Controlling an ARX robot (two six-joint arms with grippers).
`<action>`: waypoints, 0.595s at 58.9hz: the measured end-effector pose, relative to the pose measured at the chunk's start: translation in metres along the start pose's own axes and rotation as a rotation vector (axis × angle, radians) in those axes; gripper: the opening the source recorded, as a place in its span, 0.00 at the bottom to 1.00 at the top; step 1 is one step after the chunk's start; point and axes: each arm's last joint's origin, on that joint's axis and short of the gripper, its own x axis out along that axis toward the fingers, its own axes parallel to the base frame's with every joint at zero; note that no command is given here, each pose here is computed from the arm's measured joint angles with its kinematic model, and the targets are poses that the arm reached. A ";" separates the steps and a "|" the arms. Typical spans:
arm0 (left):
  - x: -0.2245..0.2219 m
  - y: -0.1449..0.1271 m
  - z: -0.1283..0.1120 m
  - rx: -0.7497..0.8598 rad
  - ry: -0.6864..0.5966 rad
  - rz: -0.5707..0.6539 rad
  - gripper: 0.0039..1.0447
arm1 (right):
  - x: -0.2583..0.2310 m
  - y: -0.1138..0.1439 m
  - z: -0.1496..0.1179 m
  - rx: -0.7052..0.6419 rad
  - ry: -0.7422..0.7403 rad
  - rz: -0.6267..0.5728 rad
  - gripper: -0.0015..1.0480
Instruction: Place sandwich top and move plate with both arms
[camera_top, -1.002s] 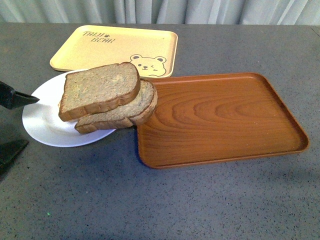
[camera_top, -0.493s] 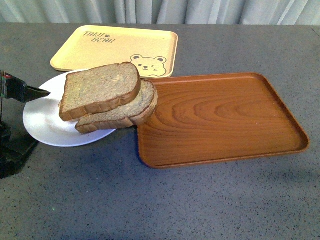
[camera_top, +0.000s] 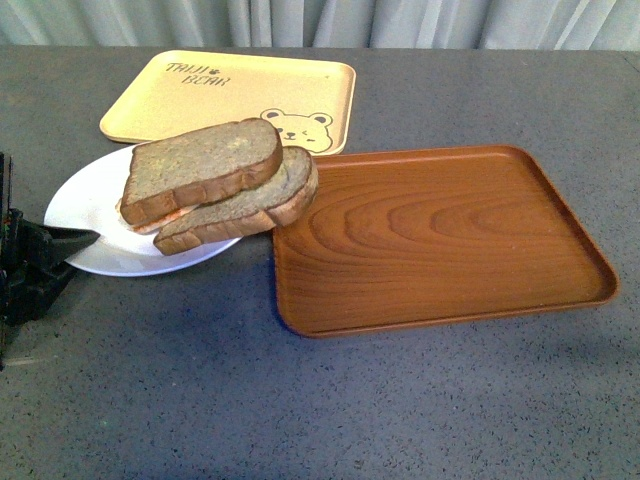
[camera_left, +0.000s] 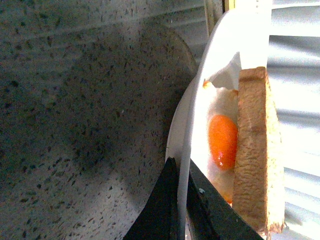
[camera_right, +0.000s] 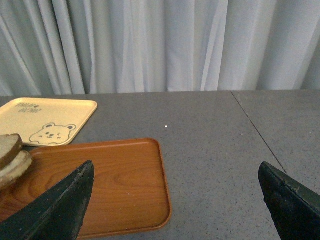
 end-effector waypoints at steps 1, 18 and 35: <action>-0.001 0.000 0.000 -0.003 0.001 0.002 0.02 | 0.000 0.000 0.000 0.000 0.000 0.000 0.91; -0.009 -0.031 0.002 -0.026 0.010 -0.056 0.02 | 0.000 0.000 0.000 0.000 0.000 0.000 0.91; 0.039 -0.094 0.008 0.048 0.051 -0.133 0.02 | 0.000 0.000 0.000 0.000 0.000 0.000 0.91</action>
